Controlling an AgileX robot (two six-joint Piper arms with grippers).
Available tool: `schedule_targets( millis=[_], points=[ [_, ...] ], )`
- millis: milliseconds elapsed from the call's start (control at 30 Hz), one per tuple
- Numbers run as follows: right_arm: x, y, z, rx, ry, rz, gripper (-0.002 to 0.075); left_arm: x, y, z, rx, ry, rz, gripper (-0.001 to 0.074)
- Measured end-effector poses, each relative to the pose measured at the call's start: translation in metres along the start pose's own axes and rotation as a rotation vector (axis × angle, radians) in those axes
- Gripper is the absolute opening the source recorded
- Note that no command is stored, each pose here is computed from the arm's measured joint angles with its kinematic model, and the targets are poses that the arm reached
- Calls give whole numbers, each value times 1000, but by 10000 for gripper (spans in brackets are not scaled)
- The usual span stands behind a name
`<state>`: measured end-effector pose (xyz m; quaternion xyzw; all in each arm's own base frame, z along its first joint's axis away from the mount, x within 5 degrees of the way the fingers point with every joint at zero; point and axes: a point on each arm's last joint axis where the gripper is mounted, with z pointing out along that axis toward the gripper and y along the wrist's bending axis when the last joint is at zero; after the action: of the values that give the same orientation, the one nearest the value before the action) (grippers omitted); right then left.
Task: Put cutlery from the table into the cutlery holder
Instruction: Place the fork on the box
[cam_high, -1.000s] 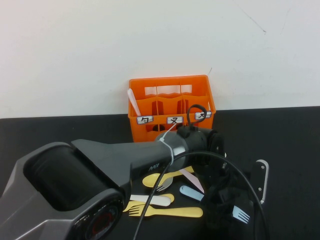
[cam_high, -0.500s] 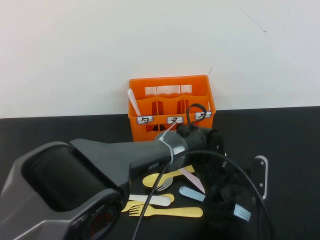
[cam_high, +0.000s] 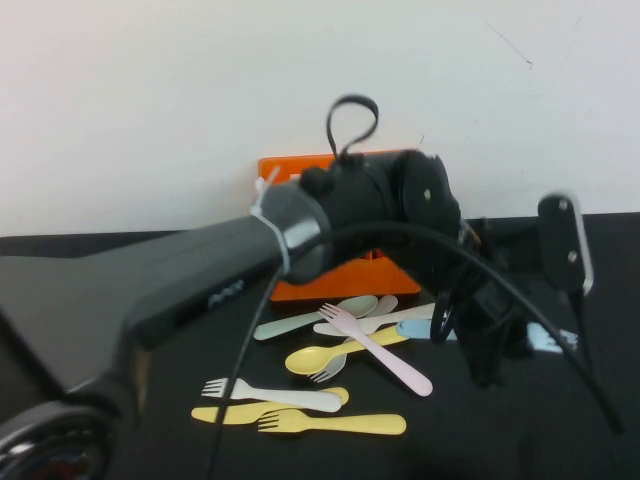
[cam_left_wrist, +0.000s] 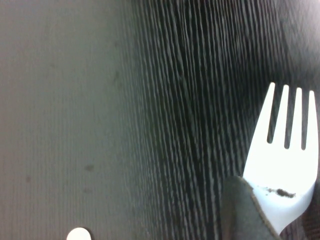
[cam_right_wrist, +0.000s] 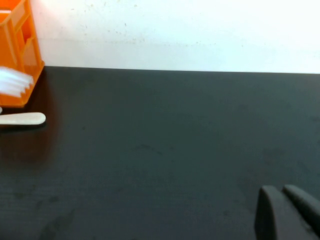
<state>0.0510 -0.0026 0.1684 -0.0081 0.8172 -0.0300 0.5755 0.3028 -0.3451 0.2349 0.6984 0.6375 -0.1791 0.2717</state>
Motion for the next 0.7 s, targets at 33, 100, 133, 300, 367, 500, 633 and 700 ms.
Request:
schedule_targets(
  millis=[33,100,133,300,367,500,633,700],
  points=[
    [0,0,0,0,0,0,-3,-4,-1,-7,-6,-14,-24,226],
    [0,0,0,0,0,0,-3,-8,-1,-14,-13,-28,-73,226],
    [0,0,0,0,0,0,-3,-9,-1,-18,-14,-35,-110,226],
    [0,0,0,0,0,0,-3,-1,11,-29,-23,-68,-288,226],
    [0,0,0,0,0,0,-3,6,21,-35,-26,-100,-367,226],
    [0,0,0,0,0,0,-3,24,50,-57,-25,-262,-553,226],
    [0,0,0,0,0,0,-3,42,79,-83,-60,-448,-639,226],
    [0,0,0,0,0,0,-3,47,86,-92,-69,-517,-624,226]
  ],
)
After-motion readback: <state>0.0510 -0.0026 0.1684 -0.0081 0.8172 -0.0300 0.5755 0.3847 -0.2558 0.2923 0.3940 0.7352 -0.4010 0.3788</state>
